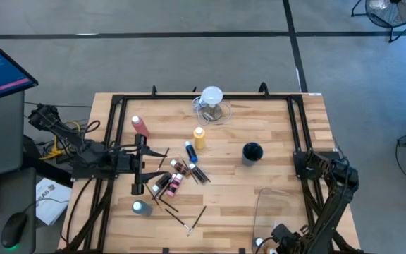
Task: Pick & Place Paint Supplies
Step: Put the right small brown paint bottle into the transparent bin, then put the small dark green paint bottle into the transparent bin
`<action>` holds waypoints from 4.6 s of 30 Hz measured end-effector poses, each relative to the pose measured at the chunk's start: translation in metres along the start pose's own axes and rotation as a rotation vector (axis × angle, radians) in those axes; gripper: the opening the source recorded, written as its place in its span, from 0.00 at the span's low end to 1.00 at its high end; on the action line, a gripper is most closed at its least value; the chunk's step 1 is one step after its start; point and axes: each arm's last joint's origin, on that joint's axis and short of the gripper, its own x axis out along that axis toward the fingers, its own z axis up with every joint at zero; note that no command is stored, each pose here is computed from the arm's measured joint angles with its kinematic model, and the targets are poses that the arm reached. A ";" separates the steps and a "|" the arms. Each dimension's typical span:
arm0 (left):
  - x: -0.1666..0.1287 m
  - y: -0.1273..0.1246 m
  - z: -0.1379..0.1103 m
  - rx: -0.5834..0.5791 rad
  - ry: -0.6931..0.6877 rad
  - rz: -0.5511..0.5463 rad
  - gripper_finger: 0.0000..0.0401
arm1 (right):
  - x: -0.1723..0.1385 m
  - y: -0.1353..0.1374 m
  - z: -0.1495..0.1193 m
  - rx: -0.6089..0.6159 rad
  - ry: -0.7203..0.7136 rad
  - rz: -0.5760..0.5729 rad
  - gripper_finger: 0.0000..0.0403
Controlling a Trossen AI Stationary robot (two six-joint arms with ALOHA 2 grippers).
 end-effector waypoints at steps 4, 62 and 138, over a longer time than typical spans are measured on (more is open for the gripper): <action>0.000 0.000 0.000 -0.002 -0.003 0.001 0.52 | 0.010 -0.001 -0.001 -0.015 0.002 0.003 0.32; 0.000 0.000 0.000 0.004 -0.004 0.003 0.52 | 0.000 -0.006 0.015 -0.137 0.025 -0.013 0.56; 0.012 -0.047 -0.015 -0.171 -0.010 -0.273 0.52 | -0.097 0.039 0.213 -1.242 -1.136 0.087 0.56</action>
